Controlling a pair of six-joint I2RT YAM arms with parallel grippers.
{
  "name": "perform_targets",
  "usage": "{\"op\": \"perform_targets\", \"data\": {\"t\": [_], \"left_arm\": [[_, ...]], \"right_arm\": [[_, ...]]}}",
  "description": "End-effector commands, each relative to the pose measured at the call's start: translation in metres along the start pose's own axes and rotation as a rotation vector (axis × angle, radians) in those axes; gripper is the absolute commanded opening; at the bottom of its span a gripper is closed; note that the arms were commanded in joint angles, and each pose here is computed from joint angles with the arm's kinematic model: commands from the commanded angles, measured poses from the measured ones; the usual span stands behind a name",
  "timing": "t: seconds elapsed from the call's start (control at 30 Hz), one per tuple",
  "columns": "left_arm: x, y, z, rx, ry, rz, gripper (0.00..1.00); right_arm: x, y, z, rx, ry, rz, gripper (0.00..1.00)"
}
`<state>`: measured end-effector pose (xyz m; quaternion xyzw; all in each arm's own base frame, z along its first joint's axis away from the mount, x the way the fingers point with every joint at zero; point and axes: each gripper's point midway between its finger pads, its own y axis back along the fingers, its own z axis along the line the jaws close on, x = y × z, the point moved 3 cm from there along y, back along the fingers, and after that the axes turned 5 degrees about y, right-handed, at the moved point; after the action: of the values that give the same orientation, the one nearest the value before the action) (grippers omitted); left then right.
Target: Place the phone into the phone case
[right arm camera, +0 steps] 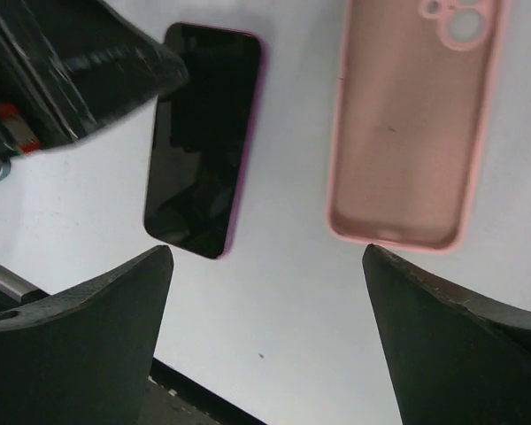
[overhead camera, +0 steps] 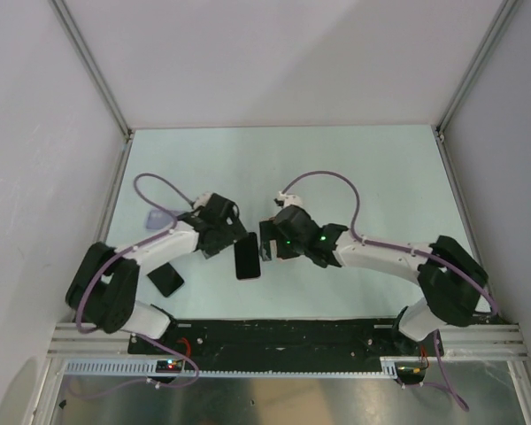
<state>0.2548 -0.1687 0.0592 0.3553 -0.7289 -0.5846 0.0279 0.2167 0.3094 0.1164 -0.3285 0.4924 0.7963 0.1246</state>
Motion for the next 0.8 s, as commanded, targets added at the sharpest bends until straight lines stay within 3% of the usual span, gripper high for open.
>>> {"op": "perform_targets", "data": {"t": [0.0, 0.27, 0.77], "left_arm": [[-0.044, 0.025, 0.014, 0.048, 0.062, -0.092, 0.94], [-0.085, 0.055, 0.023, 0.108, 0.139, -0.189, 0.96], [-0.102, 0.065, 0.020, 0.150, 0.125, -0.192, 0.96]], "right_arm": [[-0.011, -0.014, 0.028, 0.061, 0.020, -0.031, 0.94], [-0.002, -0.060, 0.061, 0.181, 0.056, 0.027, 0.96], [0.014, -0.094, 0.069, 0.275, 0.094, 0.082, 0.99]]}}
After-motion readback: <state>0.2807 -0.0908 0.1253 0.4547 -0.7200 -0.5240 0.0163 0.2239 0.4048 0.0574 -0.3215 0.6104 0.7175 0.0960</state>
